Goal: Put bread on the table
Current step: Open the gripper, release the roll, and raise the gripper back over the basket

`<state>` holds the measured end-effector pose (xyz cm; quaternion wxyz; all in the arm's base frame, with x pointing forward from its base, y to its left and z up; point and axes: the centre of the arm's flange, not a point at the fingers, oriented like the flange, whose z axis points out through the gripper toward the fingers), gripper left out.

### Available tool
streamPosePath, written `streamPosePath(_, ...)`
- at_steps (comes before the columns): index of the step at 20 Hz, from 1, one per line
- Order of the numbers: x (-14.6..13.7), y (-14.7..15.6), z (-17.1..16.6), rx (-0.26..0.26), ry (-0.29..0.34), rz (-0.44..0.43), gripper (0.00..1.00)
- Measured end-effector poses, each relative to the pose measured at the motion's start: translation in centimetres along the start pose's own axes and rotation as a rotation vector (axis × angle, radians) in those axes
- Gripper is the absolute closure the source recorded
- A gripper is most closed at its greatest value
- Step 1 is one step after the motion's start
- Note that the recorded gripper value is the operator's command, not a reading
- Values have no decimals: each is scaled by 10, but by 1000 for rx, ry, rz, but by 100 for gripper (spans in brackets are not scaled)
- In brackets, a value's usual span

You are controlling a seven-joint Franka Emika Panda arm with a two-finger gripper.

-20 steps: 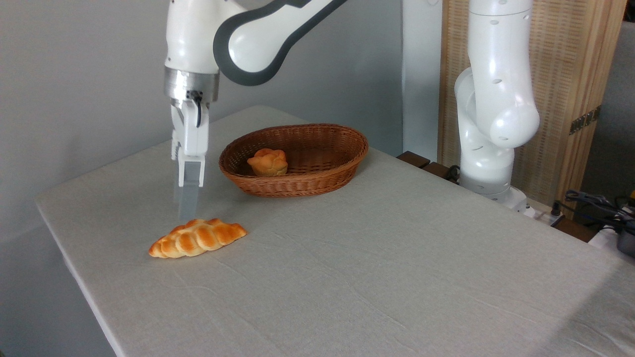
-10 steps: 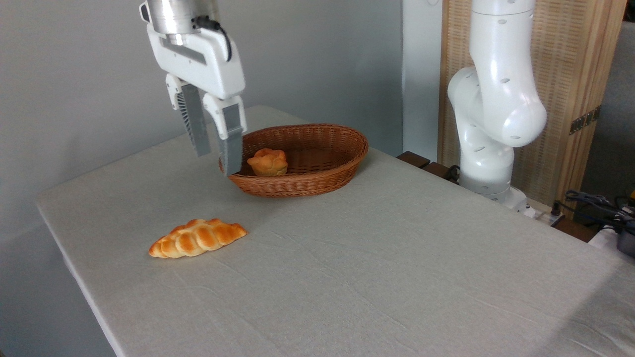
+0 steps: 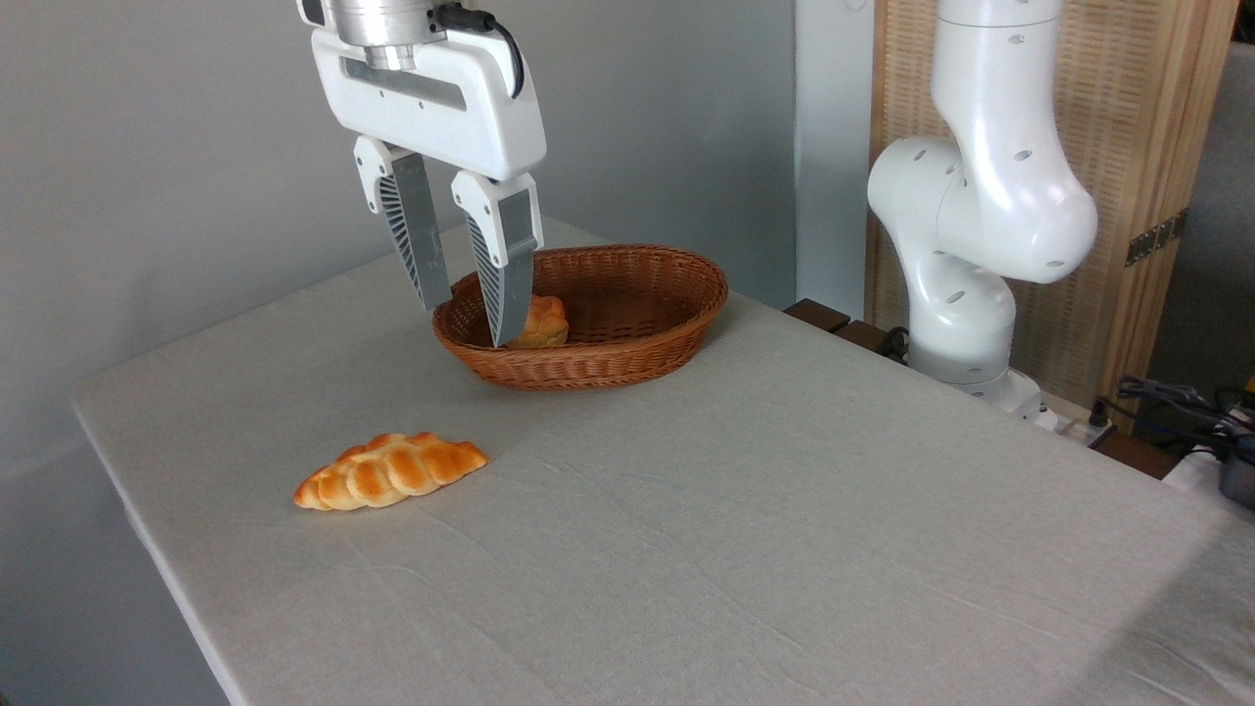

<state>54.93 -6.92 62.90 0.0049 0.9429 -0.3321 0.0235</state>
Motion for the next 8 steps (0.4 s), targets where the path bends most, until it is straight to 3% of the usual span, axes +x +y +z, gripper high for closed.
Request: streamPosePath(8,2,0,3,-3,-5,2,0)
